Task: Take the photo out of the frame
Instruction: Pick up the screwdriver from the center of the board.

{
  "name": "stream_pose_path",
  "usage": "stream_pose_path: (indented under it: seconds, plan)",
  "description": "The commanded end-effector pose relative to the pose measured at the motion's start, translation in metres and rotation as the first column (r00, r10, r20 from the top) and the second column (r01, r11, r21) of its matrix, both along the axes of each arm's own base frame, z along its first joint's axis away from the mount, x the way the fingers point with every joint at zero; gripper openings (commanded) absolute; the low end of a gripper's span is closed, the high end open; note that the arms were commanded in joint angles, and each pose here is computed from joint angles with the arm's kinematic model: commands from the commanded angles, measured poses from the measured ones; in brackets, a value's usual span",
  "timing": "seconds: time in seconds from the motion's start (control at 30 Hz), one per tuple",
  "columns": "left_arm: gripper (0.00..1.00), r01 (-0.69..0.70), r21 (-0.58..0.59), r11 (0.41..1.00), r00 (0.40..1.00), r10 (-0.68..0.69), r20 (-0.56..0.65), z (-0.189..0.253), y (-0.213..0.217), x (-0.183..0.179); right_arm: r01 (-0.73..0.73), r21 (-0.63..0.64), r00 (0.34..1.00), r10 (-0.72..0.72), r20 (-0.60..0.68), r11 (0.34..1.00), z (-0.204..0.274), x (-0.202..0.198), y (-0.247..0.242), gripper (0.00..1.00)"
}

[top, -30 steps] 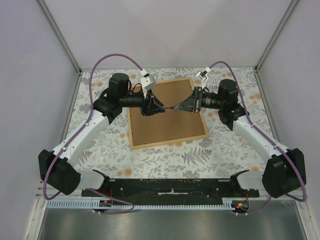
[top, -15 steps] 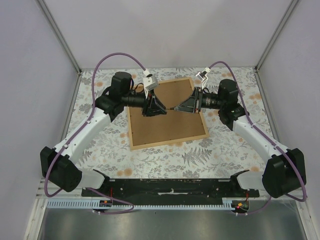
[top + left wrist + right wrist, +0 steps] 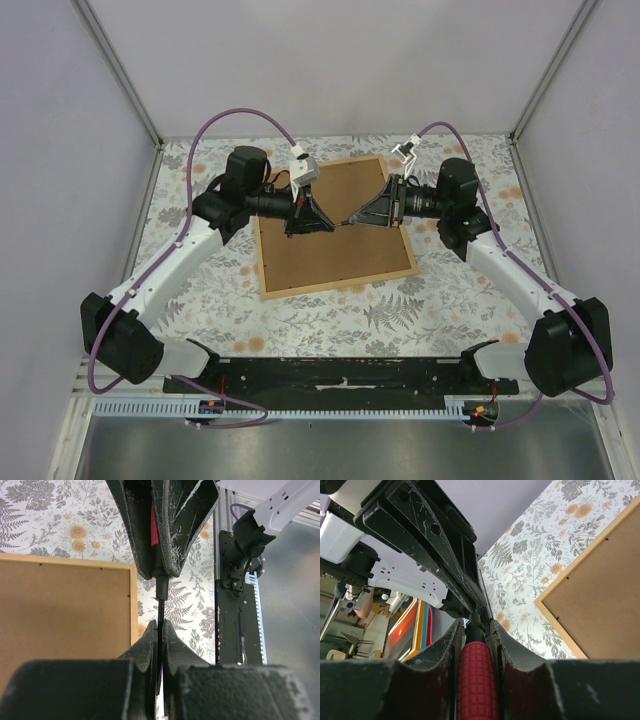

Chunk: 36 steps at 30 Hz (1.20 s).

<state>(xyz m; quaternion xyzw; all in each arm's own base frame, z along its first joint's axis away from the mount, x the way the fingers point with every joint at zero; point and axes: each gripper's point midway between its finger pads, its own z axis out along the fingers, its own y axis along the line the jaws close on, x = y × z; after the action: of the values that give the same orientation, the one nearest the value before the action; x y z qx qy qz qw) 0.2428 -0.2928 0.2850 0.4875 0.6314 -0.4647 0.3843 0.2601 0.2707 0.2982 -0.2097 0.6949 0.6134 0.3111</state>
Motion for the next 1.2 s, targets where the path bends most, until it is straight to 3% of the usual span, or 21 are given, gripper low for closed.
stream_pose_path:
  seconds: [0.0, 0.07, 0.13, 0.17, 0.3, 0.5, 0.7, 1.17]
  plan:
    - [0.02, 0.030, -0.032, 0.999, 0.998, -0.029, 0.051, 0.018, -0.003, -0.001, -0.066, 0.053, 0.979, 0.054, 0.195, 0.996, 0.035, -0.009, 0.000, 0.00]
    - [0.02, 0.036, -0.045, 0.998, 0.999, -0.034, 0.035, 0.020, -0.004, -0.003, -0.139, 0.068, 0.953, 0.115, 0.280, 0.988, 0.040, -0.019, 0.000, 0.15]
    - [0.02, 0.047, -0.063, 0.997, 0.999, -0.046, 0.017, 0.025, -0.006, -0.006, -0.218, 0.064, 0.917, 0.182, 0.354, 0.974, 0.042, -0.029, 0.000, 0.44]
    - [0.02, 0.053, -0.070, 0.996, 0.999, -0.052, 0.012, 0.027, -0.006, -0.007, -0.245, 0.057, 0.902, 0.206, 0.379, 0.968, 0.041, -0.032, -0.001, 0.53]
    - [0.02, 0.068, -0.082, 0.994, 0.997, -0.070, -0.015, 0.029, -0.007, -0.011, -0.311, 0.007, 0.850, 0.275, 0.449, 0.950, 0.034, -0.042, 0.002, 0.67]
    - [0.02, 0.075, -0.110, 0.991, 0.995, -0.083, -0.062, 0.031, -0.005, -0.013, -0.314, -0.105, 0.773, 0.318, 0.549, 0.944, 0.023, -0.050, 0.016, 0.72]
    - [0.02, 0.075, -0.144, 0.987, 0.988, -0.093, -0.120, 0.034, -0.001, -0.011, -0.256, -0.137, 0.758, 0.286, 0.586, 0.957, 0.013, -0.040, 0.017, 0.71]
    - [0.02, 0.100, -0.143, 0.985, 0.964, -0.131, -0.229, 0.016, -0.006, -0.005, -0.286, -0.136, 0.704, 0.304, 0.642, 0.949, 0.018, -0.057, 0.020, 0.53]
